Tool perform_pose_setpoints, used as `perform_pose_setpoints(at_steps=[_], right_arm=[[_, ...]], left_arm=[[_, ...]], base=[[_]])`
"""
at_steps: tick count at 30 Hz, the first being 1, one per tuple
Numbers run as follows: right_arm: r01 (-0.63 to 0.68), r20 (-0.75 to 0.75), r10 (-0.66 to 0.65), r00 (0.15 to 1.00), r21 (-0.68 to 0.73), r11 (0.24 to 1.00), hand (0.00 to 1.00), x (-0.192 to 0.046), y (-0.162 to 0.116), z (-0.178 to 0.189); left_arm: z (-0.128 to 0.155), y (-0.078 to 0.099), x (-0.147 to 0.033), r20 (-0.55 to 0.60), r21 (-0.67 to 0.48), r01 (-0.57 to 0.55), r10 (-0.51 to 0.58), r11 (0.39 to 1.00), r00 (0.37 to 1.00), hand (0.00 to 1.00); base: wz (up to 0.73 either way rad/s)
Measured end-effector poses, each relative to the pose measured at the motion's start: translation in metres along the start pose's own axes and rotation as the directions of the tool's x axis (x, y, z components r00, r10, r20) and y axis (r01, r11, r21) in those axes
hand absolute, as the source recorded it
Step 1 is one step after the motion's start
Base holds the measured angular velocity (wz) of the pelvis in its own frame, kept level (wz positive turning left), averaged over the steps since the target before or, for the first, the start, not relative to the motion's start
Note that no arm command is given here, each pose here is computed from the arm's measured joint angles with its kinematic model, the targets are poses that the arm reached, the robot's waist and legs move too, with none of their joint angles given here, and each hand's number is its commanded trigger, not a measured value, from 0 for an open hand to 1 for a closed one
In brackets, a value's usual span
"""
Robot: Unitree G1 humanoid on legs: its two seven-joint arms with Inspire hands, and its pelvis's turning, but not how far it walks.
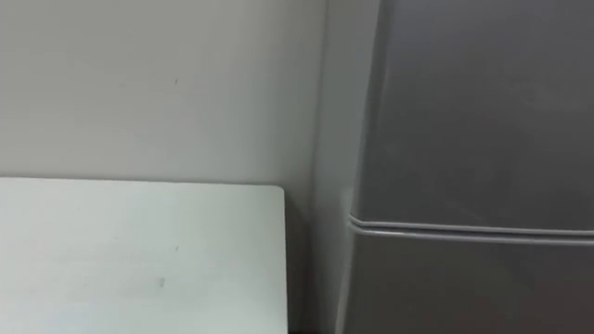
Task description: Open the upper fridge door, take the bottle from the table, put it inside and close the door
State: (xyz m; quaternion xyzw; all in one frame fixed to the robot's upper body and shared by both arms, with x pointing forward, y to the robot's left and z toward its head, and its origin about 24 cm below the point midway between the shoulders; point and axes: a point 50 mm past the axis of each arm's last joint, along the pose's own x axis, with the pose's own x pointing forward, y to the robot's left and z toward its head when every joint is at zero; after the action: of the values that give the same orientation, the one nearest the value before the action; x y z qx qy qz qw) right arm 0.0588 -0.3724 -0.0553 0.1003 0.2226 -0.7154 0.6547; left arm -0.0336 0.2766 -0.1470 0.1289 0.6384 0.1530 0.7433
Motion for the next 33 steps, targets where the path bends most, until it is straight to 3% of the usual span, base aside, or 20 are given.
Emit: perform_pose_setpoints(at_steps=[9,12,16,23,33], right_arm=[[-0.043,-0.080,0.016,0.997,-0.352,0.935,0.00,-0.008,-0.024,-0.060],[-0.091,-0.108,0.046,0.993,-0.465,0.881,0.00,-0.012,-0.031,-0.078],[-0.237,-0.164,0.173,0.971,-0.621,0.747,0.00,-0.021,-0.034,-0.099],[-0.472,-0.299,0.392,0.870,-0.736,0.485,0.00,-0.041,-0.023,-0.122],[-0.632,-0.474,0.462,0.750,-0.720,0.288,0.00,-0.059,-0.019,-0.146]], left_arm=[[0.006,-0.015,0.001,0.009,-0.019,0.037,-0.037,0.999,0.999,0.00],[0.004,-0.017,0.000,0.002,-0.011,0.046,-0.046,0.999,0.999,0.00],[0.005,-0.023,0.002,-0.010,0.014,0.069,-0.068,0.998,0.998,0.00],[0.006,-0.033,0.002,-0.011,0.072,0.091,-0.090,0.993,0.996,0.00],[0.015,-0.043,0.002,0.006,0.114,0.119,-0.121,0.986,0.993,0.00]], base=[[-0.01],[0.03],[-0.08],[0.02],[0.01]])
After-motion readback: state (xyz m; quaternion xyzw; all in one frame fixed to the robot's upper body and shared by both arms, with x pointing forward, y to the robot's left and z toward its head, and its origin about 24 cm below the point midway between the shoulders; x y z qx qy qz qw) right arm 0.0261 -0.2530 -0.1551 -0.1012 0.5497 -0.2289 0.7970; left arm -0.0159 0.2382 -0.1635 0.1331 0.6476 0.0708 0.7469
